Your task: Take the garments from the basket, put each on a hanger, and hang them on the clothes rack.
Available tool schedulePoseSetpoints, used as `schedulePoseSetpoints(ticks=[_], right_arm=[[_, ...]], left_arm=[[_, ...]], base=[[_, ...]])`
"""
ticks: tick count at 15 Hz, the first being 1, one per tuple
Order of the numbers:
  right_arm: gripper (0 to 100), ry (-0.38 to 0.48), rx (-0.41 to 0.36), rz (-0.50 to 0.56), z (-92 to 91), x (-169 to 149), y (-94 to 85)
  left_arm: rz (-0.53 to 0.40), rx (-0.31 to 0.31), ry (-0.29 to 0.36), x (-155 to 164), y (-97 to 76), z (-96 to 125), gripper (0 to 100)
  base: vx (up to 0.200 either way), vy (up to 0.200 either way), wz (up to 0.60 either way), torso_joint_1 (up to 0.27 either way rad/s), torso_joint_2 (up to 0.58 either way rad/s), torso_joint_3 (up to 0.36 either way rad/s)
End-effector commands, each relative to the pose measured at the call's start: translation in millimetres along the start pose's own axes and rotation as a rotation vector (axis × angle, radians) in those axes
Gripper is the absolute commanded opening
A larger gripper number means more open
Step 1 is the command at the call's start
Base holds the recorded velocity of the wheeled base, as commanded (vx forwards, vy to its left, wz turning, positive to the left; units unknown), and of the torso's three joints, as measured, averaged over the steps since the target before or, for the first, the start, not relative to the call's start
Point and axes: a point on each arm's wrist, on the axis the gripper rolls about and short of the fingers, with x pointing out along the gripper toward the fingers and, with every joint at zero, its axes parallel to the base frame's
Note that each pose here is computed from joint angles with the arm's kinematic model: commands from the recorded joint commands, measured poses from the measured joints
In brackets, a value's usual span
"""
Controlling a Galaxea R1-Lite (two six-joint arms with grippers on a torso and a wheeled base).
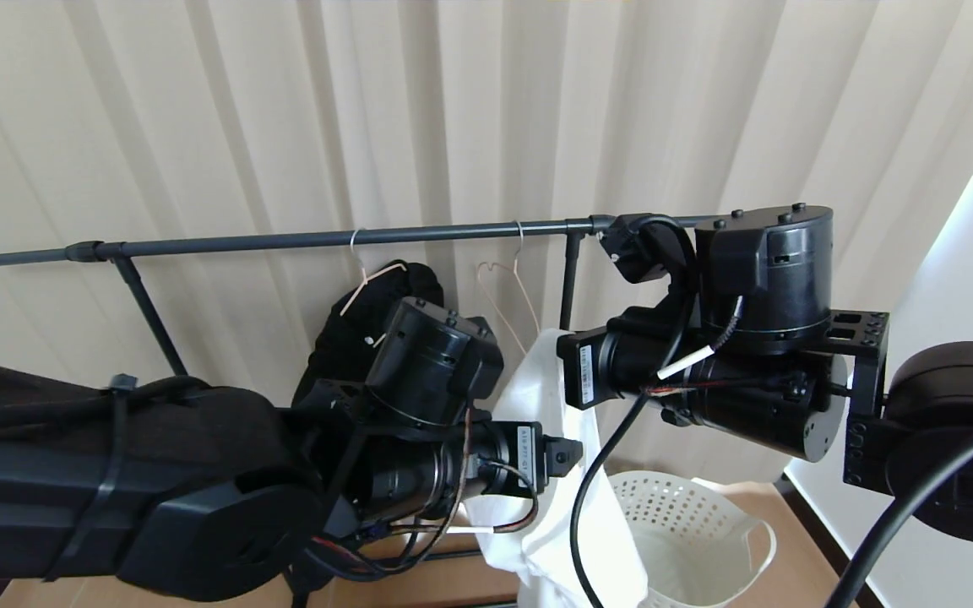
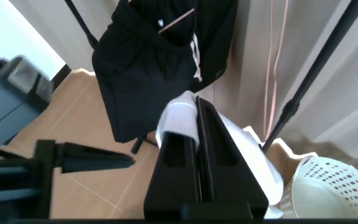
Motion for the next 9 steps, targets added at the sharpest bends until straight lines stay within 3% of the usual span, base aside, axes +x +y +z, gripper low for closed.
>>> schedulePoseSetpoints(ticks=[1,4,5,9], right_arm=[[0,-0.004,0.0,0.0,0.1,-4,-0.4],[0,-0.021,0.002,0.003,3.8,-15,-1.7],[0,-0.036,0.004,-0.001,7.6,-19,-3.3],[0,-0.077,0.013,-0.007,17.7,-32,-7.7]], left_arm=[[0.012,-0.053,-0.006,19,-1.8,5,100],[0.096,-0.092,-0.062,21,11.8,15,100],[0.164,-0.103,-0.09,21,20.7,17,100],[0.283,-0.095,-0.039,37,38.4,-3,100]], base=[[0.0,0.0,0.0,0.0,0.0,0.0],[0.0,0.0,0.0,0.0,0.0,0.0],[0.0,0.0,0.0,0.0,0.0,0.0],[0.0,0.0,0.0,0.0,0.0,0.0]])
